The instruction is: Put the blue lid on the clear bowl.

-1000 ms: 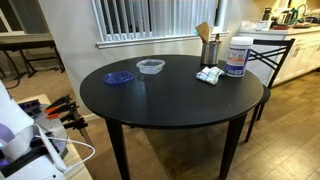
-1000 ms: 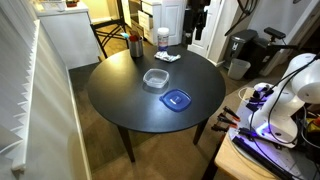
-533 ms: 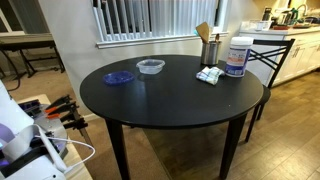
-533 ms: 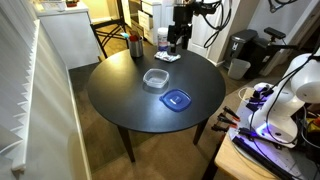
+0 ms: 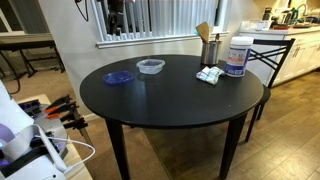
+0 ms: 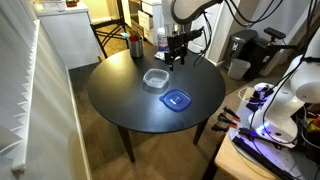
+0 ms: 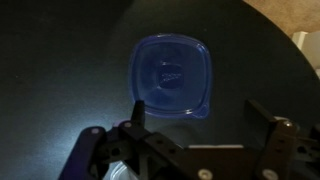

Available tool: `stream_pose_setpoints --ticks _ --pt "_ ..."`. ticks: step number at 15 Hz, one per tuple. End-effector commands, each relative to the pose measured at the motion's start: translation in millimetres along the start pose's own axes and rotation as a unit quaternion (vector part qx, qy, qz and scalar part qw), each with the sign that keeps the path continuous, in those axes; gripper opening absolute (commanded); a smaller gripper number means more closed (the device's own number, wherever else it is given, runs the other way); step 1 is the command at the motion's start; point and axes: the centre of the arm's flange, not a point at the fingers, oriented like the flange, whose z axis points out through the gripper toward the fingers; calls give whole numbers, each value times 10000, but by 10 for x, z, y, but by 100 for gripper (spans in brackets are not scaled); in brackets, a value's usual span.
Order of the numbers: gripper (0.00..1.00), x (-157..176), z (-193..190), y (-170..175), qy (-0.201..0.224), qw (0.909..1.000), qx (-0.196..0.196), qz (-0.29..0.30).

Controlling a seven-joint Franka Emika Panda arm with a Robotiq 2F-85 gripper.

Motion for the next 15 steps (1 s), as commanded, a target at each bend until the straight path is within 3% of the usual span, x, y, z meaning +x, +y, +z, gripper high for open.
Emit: stream_pose_setpoints --ticks 1,3,7,9,15 --pt "100 288 416 135 -45 9981 -507 342" --pt "100 488 672 313 -136 9962 -694 511" --pt "100 700 1014 458 -203 9968 -542 548" --pt "100 733 1066 386 -67 9976 -521 444" --pt "100 718 1108 454 -191 9967 -577 533"
